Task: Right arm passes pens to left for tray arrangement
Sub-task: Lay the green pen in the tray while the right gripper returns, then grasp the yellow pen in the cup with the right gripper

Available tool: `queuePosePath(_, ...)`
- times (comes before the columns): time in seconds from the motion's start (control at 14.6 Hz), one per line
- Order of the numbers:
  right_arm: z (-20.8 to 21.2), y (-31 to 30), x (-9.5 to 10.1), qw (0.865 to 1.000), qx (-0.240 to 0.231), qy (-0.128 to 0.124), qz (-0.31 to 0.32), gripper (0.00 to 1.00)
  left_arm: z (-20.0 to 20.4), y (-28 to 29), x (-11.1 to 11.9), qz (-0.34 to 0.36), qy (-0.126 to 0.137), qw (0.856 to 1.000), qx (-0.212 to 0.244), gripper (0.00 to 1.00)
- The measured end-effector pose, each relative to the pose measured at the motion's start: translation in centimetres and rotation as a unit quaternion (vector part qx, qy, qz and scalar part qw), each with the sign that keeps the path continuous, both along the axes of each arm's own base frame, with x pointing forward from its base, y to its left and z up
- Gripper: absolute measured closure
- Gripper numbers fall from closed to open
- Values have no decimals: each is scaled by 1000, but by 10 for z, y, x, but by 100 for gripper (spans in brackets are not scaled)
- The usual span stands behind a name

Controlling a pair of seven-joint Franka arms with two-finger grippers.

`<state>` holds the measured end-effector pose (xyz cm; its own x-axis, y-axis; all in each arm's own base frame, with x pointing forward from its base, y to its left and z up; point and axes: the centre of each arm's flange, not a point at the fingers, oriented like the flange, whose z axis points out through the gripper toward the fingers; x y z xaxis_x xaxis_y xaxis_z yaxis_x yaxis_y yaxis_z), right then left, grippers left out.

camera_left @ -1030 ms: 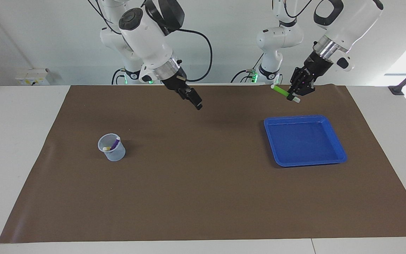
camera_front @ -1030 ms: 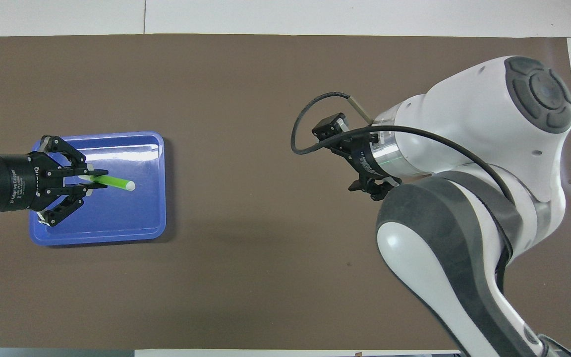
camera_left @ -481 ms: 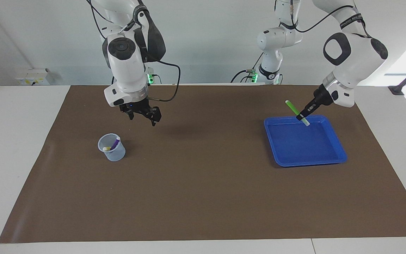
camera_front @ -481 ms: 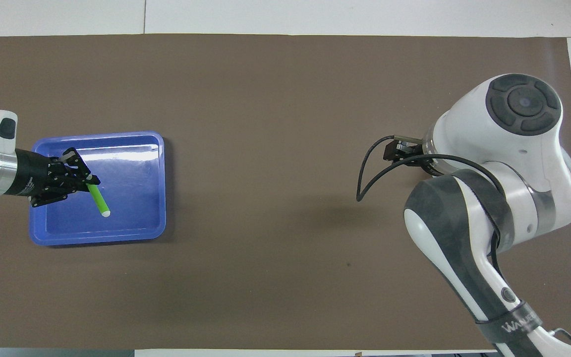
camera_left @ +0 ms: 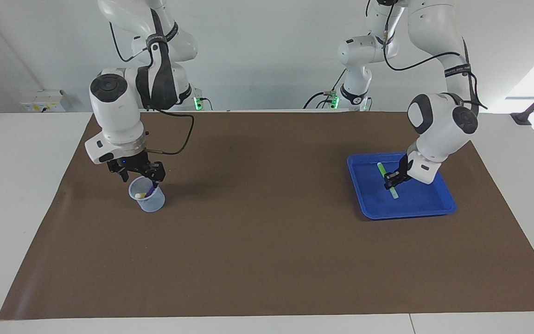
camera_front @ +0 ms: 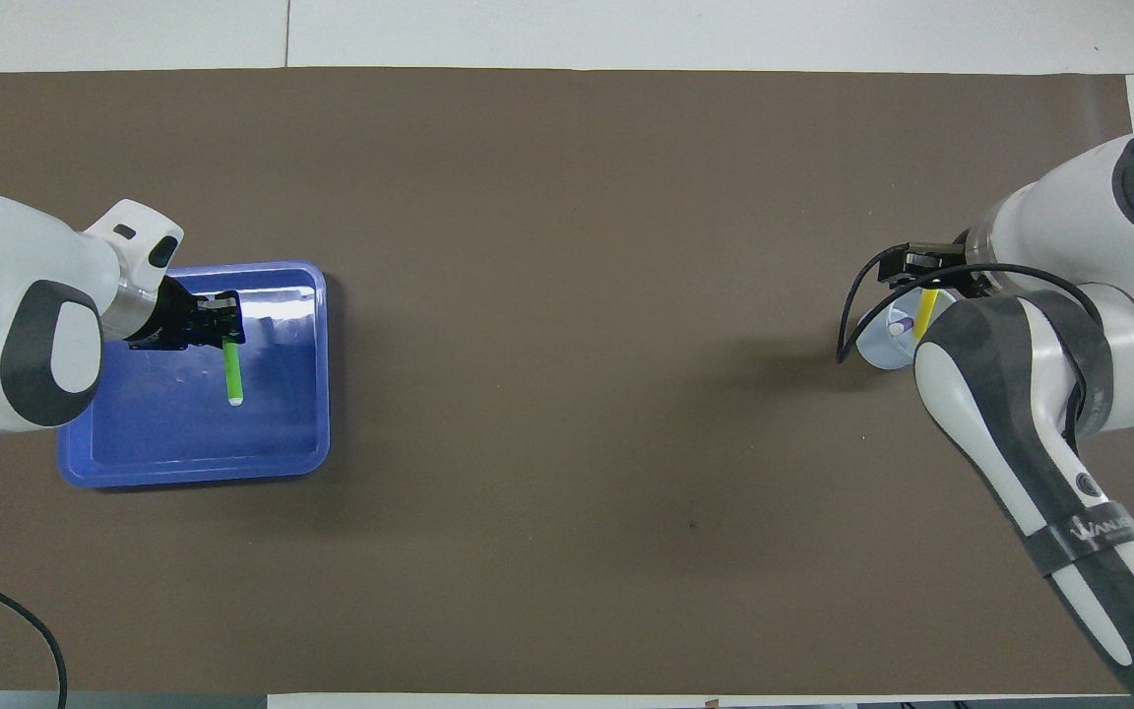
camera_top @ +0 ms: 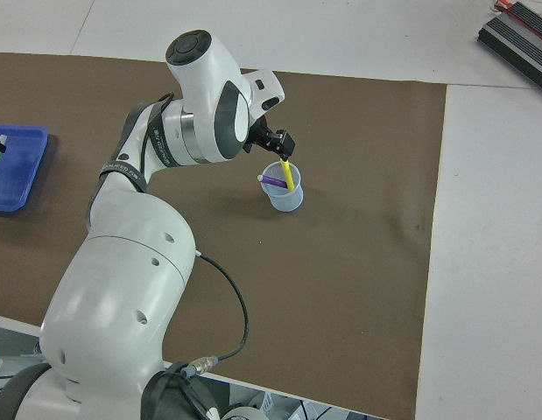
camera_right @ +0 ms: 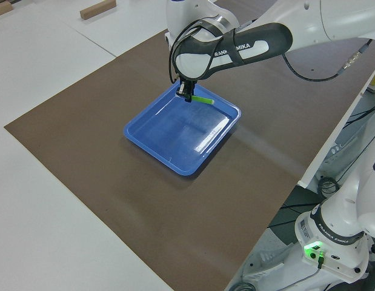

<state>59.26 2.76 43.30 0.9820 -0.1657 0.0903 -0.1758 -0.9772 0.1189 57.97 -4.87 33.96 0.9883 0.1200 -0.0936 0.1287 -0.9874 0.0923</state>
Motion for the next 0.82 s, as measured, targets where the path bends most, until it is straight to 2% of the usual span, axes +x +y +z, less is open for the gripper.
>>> queuePosePath(0.14,-9,2,3,1000,2,-10,15,9,-20,-10,12,-46,6,999,12,82)
queuePosePath(0.34,-24,-3,3,999,1,-15,36,16,-31,-20,22,-65,9,998,16,82)
queuePosePath(0.62,-41,-21,-1,999,-1,-21,49,22,-29,-19,24,-68,9,997,17,82)
queuePosePath(0.82,-44,-24,-2,998,-1,-22,52,28,-30,-17,20,-69,29,997,18,82)
